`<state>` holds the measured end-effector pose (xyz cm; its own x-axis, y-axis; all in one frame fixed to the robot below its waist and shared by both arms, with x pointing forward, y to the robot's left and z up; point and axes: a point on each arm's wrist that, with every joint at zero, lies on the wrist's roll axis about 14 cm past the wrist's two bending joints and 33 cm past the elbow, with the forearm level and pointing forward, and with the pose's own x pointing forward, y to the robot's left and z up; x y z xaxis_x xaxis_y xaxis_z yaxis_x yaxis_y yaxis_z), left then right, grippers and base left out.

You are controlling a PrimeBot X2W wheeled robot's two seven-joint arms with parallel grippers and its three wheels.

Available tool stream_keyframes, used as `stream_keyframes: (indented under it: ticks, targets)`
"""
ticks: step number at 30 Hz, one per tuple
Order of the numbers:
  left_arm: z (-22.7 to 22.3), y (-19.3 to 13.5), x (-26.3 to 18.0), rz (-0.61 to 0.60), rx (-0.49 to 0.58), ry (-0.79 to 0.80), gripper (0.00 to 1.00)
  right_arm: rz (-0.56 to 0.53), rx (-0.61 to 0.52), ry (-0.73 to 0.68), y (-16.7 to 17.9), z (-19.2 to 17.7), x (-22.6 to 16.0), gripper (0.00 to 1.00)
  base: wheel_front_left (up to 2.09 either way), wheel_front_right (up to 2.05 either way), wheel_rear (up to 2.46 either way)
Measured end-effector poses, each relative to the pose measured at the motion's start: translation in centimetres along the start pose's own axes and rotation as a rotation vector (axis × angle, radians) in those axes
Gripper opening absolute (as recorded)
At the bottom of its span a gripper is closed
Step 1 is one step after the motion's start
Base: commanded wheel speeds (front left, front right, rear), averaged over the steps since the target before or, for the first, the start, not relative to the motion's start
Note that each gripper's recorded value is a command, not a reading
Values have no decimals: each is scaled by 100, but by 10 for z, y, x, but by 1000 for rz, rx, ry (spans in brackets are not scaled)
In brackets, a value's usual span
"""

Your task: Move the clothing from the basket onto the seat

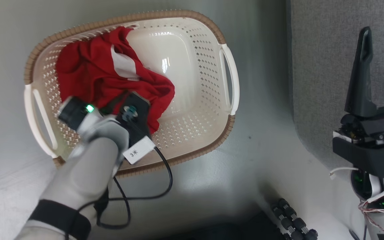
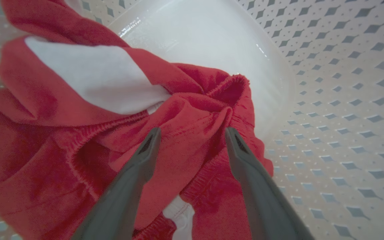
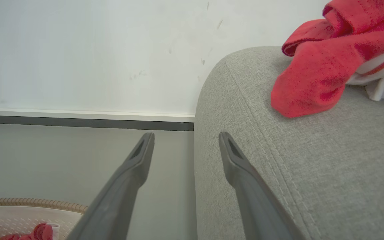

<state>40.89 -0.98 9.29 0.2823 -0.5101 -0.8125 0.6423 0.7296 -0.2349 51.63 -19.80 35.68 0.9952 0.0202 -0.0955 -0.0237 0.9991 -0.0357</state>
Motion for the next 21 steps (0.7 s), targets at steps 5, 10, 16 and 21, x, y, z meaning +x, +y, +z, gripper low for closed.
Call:
stream_keyframes:
  ticks: [5, 10, 16, 21]
  targets:
    - [2, 7, 10, 18, 13, -10, 100, -3, -23, 7, -2, -5, 1, 100, 0, 0, 0]
    - [-7, 7, 16, 21, 20, 17, 100, -9, -30, 15, -4, -9, 1, 100, 0, 0, 0]
    - [-16, 7, 17, 32, 23, 33, 13, -8, -39, 19, -4, -12, 2, 100, 0, 0, 0]
    - [-10, 8, 10, 40, 35, 13, 0, -4, -34, 17, -2, -9, 4, 100, 0, 0, 0]
